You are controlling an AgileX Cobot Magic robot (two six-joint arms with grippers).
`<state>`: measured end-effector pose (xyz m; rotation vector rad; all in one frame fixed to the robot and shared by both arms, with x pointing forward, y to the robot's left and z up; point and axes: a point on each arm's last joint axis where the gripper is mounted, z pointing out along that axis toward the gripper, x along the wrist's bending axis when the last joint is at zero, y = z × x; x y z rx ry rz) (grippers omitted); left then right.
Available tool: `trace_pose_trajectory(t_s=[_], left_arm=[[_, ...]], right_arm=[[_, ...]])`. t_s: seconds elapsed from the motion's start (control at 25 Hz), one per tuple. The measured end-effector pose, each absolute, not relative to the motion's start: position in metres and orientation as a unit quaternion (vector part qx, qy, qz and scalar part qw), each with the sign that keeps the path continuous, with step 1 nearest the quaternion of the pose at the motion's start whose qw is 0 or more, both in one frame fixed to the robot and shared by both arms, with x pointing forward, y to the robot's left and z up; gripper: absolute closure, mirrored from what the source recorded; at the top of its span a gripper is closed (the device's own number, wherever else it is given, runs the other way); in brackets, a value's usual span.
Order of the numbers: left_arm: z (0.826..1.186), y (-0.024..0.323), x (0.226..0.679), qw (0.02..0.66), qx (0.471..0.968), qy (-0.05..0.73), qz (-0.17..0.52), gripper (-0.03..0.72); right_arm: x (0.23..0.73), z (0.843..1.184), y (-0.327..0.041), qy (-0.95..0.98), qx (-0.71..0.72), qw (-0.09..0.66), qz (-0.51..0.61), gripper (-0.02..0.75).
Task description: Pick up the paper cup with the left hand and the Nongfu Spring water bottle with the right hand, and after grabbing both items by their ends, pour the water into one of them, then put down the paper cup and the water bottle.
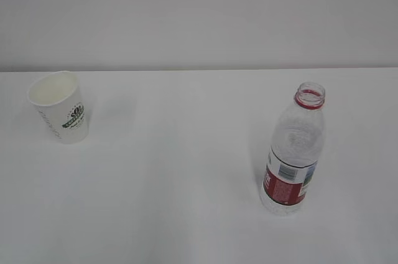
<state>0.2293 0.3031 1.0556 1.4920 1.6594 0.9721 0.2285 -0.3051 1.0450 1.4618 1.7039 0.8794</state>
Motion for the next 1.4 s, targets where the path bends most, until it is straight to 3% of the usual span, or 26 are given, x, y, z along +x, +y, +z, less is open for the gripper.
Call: trace_pose_trajectory(t_s=[1.4], left_arm=[[1.0556, 0.3031, 0.2293, 0.346, 0.576, 0.639, 0.375, 0.327]], right_arm=[[0.2285, 1.0450, -0.3051, 0.660, 0.566, 0.357, 0.341, 0.150]])
